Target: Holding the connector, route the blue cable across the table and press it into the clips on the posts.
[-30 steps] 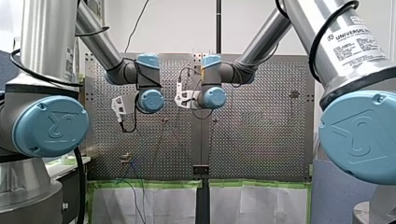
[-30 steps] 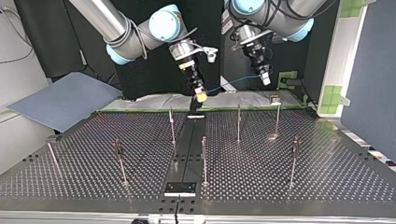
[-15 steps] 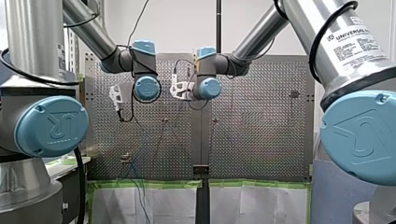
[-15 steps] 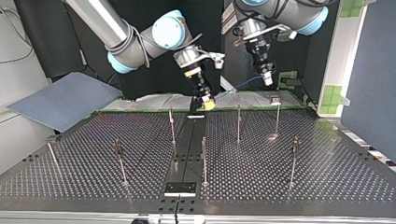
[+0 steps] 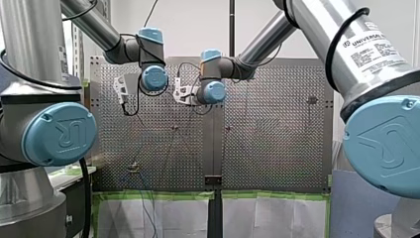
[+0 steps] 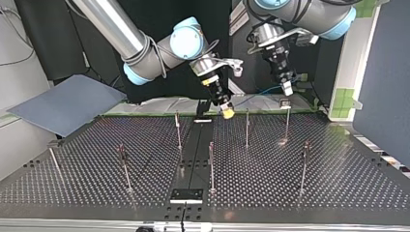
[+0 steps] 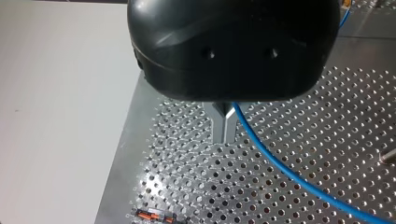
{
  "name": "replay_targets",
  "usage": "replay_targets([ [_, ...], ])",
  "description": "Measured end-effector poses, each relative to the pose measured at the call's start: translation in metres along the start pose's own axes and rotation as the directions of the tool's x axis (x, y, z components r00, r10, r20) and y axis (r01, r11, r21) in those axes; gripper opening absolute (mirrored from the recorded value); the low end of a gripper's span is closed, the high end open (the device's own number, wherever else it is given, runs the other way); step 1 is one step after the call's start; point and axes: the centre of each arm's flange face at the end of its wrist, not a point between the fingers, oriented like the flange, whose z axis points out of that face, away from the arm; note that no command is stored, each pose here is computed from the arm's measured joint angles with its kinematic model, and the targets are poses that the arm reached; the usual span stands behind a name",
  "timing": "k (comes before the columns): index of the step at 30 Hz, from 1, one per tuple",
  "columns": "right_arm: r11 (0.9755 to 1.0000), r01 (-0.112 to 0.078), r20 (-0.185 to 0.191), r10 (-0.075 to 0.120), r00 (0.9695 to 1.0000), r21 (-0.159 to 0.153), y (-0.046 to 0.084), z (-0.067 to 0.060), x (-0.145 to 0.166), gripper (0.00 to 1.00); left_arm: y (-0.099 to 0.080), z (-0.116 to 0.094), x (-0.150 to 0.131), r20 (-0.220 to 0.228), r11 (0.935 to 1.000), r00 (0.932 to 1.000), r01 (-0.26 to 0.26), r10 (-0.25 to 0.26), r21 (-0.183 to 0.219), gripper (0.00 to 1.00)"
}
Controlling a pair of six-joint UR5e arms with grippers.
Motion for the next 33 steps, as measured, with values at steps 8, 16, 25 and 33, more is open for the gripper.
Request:
replay_targets([
  [8,0.9999,0.0,-0.005,0.0,1.0,0.01,-0.007,0.011,0.018,0.0,0.01,0.02,0.003,-0.044,0.9971,0.9963,-0.074,0.073,-0.018,0.0],
  [16,0.9994,-0.001,-0.027,0.002,0.9996,0.035,-0.015,0.023,0.038,0.0,0.022,0.044,0.002,-0.052,0.9928,0.9917,-0.119,0.117,-0.018,0.0],
  [25,0.9988,-0.003,-0.037,0.005,0.9993,0.049,-0.025,0.039,0.052,0.0,0.035,0.08,-0.01,-0.042,0.9916,0.991,-0.128,0.127,-0.017,0.0],
  [33,0.9977,-0.02,-0.065,0.024,0.9976,0.065,-0.03,0.05,0.072,0.0,0.046,0.106,-0.02,-0.033,0.9914,0.9914,-0.128,0.127,-0.03,0.0],
])
